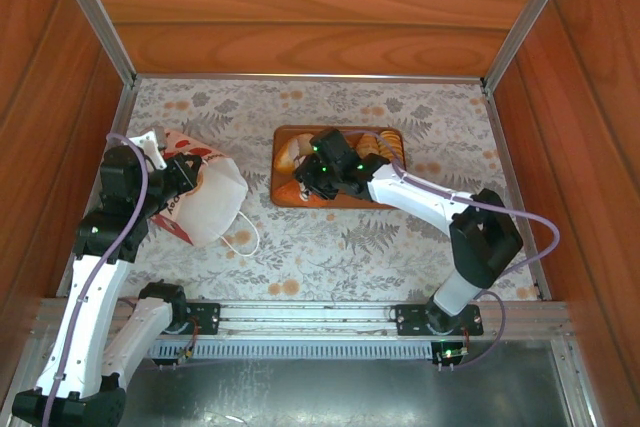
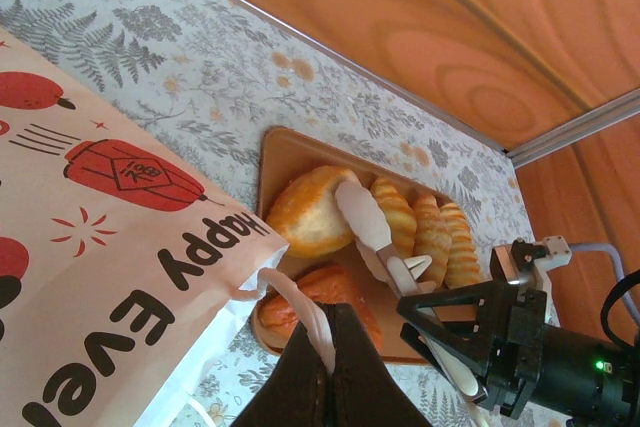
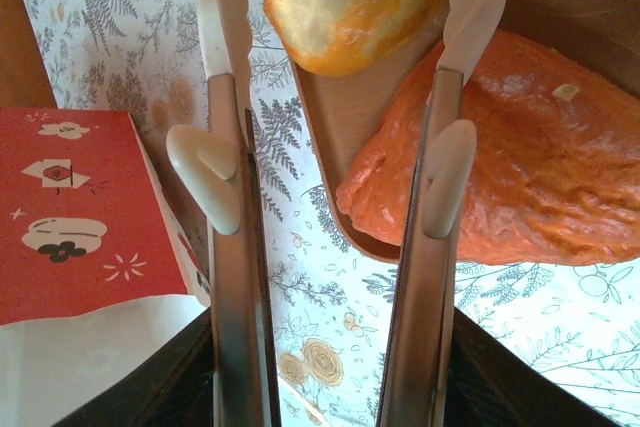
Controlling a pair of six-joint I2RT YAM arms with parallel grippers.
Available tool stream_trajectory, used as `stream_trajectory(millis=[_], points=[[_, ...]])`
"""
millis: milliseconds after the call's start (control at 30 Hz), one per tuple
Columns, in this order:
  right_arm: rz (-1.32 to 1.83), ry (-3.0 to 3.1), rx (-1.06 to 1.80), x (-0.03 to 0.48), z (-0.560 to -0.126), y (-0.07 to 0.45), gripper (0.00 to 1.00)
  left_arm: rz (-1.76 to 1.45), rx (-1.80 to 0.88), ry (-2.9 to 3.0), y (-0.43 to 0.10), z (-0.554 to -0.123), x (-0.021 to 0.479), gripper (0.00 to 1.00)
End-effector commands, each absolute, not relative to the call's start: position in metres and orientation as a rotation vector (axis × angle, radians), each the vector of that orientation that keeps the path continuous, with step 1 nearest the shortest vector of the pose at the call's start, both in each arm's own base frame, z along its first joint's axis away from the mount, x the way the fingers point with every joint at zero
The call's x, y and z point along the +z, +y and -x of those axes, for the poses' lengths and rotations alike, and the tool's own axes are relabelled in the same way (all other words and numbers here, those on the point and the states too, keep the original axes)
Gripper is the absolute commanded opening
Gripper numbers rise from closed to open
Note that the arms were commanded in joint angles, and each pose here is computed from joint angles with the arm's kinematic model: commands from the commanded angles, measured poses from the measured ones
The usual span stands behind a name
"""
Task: Take the fake bread out of the paper bag
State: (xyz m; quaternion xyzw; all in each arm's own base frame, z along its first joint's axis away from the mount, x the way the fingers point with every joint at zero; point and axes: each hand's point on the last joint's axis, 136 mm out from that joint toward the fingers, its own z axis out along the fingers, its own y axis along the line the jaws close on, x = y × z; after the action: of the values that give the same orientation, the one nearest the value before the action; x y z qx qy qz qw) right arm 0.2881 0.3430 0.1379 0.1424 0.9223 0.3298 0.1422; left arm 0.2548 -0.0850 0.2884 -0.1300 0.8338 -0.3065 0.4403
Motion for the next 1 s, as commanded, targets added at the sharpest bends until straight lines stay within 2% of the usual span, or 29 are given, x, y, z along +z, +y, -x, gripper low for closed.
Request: stream_trajectory(millis=[0, 133, 233, 400, 733, 867, 967], points=[[-0.286, 2.588, 1.03, 0.184, -0.283, 0.346, 0.52, 0.297, -0.77, 2.056, -0.088, -0.254, 0.292, 0.0], [-0.238, 2.535, 0.915, 0.197, -0.278, 0.316, 0.5, 0.295, -0.77, 2.058, -0.088, -0.254, 0.291, 0.0], [-0.091, 2.469, 0.812, 0.212, -0.286, 0.301, 0.49, 0.296, -0.771, 2.06, -0.088, -0.254, 0.29, 0.0], [0.187, 2.545, 0.754, 0.215, -0.307, 0.3, 0.49, 0.294, -0.775, 2.062, -0.089, -0.255, 0.291, 0.0], [0.537, 2.753, 0.454, 0.167, -0.348, 0.306, 0.51, 0.293, -0.781, 2.047, -0.089, -0.252, 0.295, 0.0], [0.566, 2.83, 0.413, 0.146, -0.351, 0.305, 0.52, 0.295, -0.78, 2.05, -0.089, -0.253, 0.294, 0.0], [0.557, 2.895, 0.406, 0.138, -0.344, 0.302, 0.49, 0.293, -0.78, 2.053, -0.089, -0.253, 0.293, 0.0]])
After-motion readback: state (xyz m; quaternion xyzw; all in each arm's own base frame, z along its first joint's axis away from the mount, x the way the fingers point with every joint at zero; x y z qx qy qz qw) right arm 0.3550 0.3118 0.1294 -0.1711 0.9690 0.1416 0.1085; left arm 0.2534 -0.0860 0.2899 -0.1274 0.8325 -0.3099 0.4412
